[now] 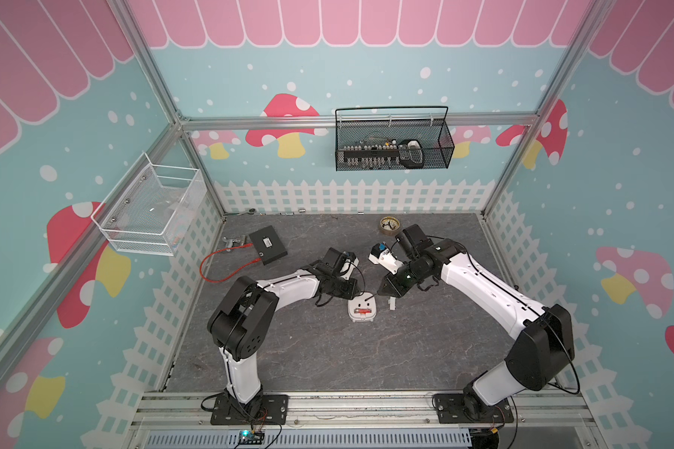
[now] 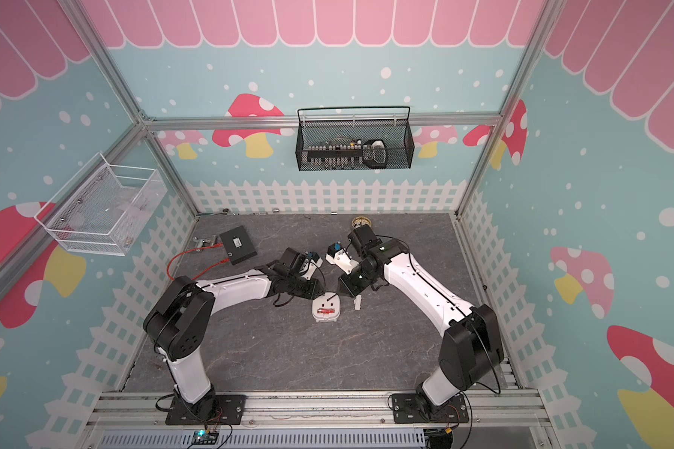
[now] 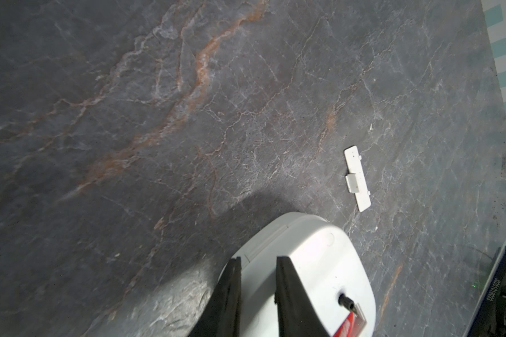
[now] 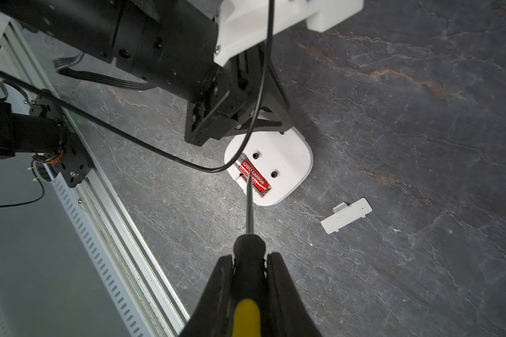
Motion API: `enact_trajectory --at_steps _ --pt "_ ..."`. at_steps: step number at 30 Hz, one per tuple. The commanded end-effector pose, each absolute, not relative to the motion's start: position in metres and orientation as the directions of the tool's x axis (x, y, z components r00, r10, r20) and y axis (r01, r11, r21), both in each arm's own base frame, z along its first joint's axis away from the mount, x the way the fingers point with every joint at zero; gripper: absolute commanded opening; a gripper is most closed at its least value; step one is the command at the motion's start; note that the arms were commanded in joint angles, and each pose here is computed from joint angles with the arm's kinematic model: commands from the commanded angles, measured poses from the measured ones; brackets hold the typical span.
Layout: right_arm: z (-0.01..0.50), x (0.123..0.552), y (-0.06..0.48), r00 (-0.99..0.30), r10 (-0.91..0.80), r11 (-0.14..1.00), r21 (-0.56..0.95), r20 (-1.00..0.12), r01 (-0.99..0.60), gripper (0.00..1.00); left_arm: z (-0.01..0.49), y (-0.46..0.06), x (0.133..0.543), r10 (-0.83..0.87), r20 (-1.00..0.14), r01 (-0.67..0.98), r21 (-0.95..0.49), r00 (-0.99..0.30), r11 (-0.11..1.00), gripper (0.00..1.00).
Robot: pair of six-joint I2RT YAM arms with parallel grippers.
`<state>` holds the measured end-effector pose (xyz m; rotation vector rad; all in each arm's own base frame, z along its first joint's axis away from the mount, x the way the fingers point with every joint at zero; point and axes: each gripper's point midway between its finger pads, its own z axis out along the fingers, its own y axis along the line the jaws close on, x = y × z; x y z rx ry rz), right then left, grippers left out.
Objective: Remove the battery from the alarm
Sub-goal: Release the battery from the alarm.
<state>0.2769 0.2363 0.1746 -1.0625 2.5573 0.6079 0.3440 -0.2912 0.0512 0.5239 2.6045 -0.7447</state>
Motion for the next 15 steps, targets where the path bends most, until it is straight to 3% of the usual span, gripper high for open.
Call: enact_trajectory --at_steps 1,10,15 --pt "0.183 0.289 0.221 -0.706 -0.565 0.704 0.196 -0.427 -0.682 0.00 -0.003 -0.265 0.306 0.316 -0.261 0.394 -0.351 -0.912 0.849 0.24" --pt "0.179 0.319 0.176 -0.790 -0.444 0.839 0.112 -0.423 -0.532 0.00 -0.002 -0.265 0.307 0.316 -0.265 0.396 -0.349 -0.911 0.849 0.24" --pt "0.173 0.315 0.178 -0.794 -0.444 0.827 0.151 -0.416 -0.542 0.00 -0.001 -0.266 0.307 0.316 -0.267 0.397 -0.348 -0.910 0.849 0.24"
